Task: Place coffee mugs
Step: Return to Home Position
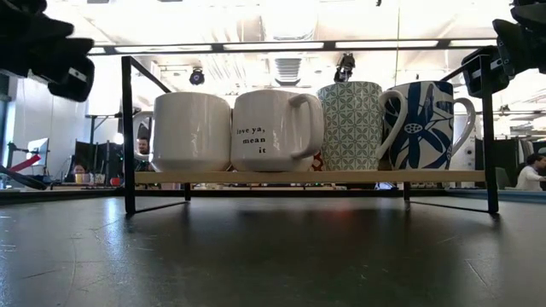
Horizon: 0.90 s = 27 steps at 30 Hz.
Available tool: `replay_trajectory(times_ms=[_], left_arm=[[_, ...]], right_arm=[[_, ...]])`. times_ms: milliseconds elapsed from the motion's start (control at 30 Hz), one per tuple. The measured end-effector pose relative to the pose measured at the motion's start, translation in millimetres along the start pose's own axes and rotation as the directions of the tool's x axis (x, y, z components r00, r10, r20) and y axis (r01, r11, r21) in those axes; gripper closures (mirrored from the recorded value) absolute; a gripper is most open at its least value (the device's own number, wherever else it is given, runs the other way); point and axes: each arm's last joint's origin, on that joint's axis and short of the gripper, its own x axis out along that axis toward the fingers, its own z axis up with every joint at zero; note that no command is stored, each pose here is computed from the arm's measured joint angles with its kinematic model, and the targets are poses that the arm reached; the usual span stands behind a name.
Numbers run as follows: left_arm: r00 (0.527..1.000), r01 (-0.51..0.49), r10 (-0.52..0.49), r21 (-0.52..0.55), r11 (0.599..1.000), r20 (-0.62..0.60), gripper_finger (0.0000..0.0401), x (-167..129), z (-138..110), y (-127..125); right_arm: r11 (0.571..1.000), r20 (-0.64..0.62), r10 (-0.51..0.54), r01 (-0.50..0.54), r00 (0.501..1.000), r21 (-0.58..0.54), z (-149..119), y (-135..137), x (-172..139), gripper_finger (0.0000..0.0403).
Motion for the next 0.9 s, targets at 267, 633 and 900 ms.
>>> replay_trajectory(times_ms=[267, 633, 900], left_arm=[[0.989, 0.106, -0.122, 0.170, 0.980, 0.086, 0.0301, -9.1, 9.5, 3.0], [0.991, -0.125, 0.101, 0.355, 0.926, 0.086, 0.0301, -11.1, 7.4, 15.6], [0.948, -0.319, 0.288, 0.432, 0.844, 0.136, 0.0301, -6.6, 12.3, 37.2]], right_arm=[[1.000, 0.000, 0.000, 0.000, 1.000, 0.000, 0.0, 0.0, 0.0, 0.0344], [1.000, -0.003, -0.001, 0.001, 1.000, 0.000, -0.4, -0.1, 0.0, 0.0344], [1.000, -0.004, -0.001, 0.001, 1.000, 0.000, -0.4, -0.1, 0.0, 0.0344]])
